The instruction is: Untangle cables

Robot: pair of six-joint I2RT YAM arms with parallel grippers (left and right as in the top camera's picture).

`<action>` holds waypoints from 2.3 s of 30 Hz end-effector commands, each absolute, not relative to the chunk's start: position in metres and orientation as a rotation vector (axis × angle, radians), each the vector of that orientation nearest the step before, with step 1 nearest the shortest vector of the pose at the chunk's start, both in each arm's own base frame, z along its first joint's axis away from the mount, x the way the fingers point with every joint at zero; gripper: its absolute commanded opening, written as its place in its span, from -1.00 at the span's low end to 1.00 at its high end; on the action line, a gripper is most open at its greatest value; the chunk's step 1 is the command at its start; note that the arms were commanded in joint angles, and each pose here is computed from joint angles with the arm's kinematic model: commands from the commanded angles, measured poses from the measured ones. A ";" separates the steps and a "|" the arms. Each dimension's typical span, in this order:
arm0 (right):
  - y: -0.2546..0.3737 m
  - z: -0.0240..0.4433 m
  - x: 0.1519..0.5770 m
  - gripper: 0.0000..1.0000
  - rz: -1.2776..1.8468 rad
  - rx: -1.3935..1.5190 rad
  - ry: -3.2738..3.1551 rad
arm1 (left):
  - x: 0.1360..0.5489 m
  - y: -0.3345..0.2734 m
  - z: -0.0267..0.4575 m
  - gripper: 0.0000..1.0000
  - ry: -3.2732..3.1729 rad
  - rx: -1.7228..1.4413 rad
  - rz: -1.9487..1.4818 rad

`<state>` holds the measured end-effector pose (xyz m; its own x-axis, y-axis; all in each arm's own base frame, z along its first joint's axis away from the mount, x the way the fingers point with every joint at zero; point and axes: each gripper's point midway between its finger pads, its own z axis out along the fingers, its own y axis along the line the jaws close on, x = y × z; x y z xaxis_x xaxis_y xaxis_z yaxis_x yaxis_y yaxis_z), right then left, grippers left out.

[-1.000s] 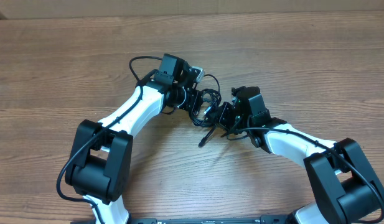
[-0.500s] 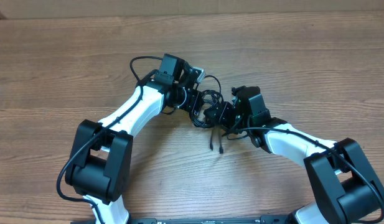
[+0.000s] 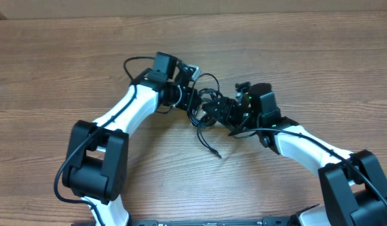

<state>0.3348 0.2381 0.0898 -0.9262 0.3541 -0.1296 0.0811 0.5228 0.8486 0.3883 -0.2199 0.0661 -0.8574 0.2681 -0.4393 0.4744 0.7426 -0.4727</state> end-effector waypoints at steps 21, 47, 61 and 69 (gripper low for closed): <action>0.196 0.098 0.349 0.17 1.412 0.489 2.457 | 0.377 -0.218 0.136 -0.92 2.328 0.568 -1.453; 0.193 0.090 0.366 0.14 1.205 0.524 2.409 | 0.370 -0.217 0.133 -0.91 2.369 0.543 -1.473; 0.206 0.099 0.380 0.08 1.085 0.473 2.311 | 0.363 -0.227 0.156 -0.92 2.265 0.557 -1.663; 0.199 0.094 0.383 -0.25 1.029 0.508 2.308 | 0.360 -0.228 0.161 -0.92 2.240 0.568 -1.700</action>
<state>0.3734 0.2058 0.0865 -0.8104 0.5101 -0.2882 0.1095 0.6151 0.7808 0.3693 -0.2220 0.1353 -0.8989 0.1418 -0.4147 0.4378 0.3309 -0.8360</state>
